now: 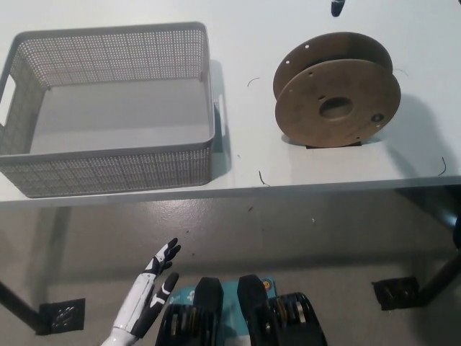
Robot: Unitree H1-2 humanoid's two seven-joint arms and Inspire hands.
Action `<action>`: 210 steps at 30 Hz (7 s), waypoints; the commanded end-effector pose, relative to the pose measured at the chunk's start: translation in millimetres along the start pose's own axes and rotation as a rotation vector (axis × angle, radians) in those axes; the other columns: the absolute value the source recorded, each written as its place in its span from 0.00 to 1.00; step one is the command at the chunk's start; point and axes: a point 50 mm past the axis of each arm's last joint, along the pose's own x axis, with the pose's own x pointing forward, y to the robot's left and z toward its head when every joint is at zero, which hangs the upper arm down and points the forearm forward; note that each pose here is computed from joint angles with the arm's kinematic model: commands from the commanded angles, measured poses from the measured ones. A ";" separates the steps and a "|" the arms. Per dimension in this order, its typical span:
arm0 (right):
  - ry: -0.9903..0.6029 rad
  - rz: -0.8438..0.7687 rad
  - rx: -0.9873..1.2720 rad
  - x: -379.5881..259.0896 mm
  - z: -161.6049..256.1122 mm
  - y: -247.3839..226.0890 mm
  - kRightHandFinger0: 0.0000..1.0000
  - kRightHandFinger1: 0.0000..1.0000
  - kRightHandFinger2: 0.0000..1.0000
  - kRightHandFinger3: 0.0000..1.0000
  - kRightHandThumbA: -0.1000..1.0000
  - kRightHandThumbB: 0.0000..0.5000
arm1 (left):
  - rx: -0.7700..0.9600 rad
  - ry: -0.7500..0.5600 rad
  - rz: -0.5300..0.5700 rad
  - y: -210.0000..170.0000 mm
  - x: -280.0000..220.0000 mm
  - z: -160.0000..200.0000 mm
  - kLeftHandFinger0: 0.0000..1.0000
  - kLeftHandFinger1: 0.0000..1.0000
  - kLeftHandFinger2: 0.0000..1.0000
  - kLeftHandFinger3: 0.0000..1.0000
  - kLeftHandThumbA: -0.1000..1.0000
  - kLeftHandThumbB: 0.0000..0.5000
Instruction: Use the right hand to pick up a 3d printing filament and place it into a container on the left side
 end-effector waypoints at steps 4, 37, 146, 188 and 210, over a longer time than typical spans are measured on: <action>0.043 -0.047 -0.089 -14.8 -1.5 -12.9 1.00 1.00 1.00 1.00 1.00 1.00 | 0.016 -0.079 -0.007 5.9 3.0 11.9 1.00 1.00 1.00 1.00 1.00 0.76; 0.041 0.188 -0.193 118.3 -8.9 136.6 1.00 1.00 1.00 1.00 1.00 0.84 | 0.021 -0.078 -0.016 4.6 3.0 10.9 1.00 1.00 1.00 1.00 1.00 0.76; -0.717 -0.511 0.508 45.6 139.5 59.0 1.00 1.00 1.00 1.00 0.96 1.00 | 0.056 -0.108 -0.131 5.2 34.2 27.3 1.00 1.00 1.00 1.00 1.00 0.76; -1.493 -1.081 0.629 -201.8 -32.0 443.9 1.00 1.00 1.00 1.00 1.00 1.00 | -0.006 -0.056 -0.122 -23.1 8.4 9.8 1.00 1.00 1.00 1.00 1.00 0.79; -0.793 -0.726 1.020 -7.3 -58.2 559.6 1.00 1.00 1.00 1.00 1.00 0.61 | -0.011 -0.061 -0.105 -24.1 5.6 11.4 1.00 1.00 1.00 1.00 1.00 0.77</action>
